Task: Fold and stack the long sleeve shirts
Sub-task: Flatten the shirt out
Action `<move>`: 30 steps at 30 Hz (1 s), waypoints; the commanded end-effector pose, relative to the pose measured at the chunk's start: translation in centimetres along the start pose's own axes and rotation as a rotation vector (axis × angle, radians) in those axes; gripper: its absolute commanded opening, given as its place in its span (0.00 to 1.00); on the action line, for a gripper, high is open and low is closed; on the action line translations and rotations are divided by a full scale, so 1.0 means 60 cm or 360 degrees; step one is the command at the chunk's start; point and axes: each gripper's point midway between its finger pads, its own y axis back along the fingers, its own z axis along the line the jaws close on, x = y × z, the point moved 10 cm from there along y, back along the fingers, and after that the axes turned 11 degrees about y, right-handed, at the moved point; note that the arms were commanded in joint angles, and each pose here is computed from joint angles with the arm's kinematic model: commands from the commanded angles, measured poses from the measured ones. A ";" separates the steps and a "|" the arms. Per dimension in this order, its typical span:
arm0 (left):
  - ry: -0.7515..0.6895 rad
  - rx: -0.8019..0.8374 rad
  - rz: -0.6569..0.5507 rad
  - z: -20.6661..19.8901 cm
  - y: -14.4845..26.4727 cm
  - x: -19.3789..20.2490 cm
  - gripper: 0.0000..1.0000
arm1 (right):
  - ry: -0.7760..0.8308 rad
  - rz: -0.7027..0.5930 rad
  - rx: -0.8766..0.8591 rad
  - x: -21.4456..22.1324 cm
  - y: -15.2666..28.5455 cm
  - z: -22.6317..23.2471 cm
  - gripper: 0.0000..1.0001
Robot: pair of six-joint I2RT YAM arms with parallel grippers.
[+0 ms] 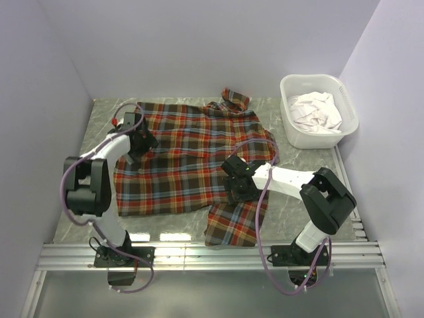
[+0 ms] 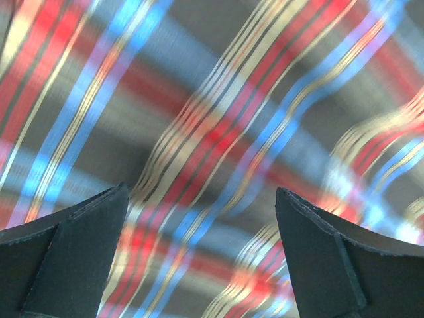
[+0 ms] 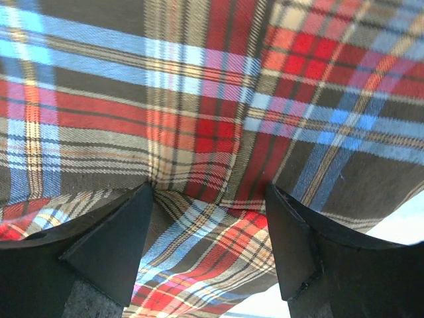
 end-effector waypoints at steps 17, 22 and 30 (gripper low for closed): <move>0.0311 -0.0143 0.0052 -0.033 -0.163 -0.115 0.99 | -0.0214 0.0257 0.0071 0.058 -0.008 -0.054 0.75; 0.0297 -0.0047 0.0050 -0.047 -0.138 -0.129 0.99 | -0.0203 0.0084 0.0039 0.022 0.028 -0.057 0.75; 0.0222 0.0174 0.0041 -0.055 -0.014 -0.092 0.99 | -0.0556 -0.0572 -0.0070 -0.148 0.125 -0.128 0.73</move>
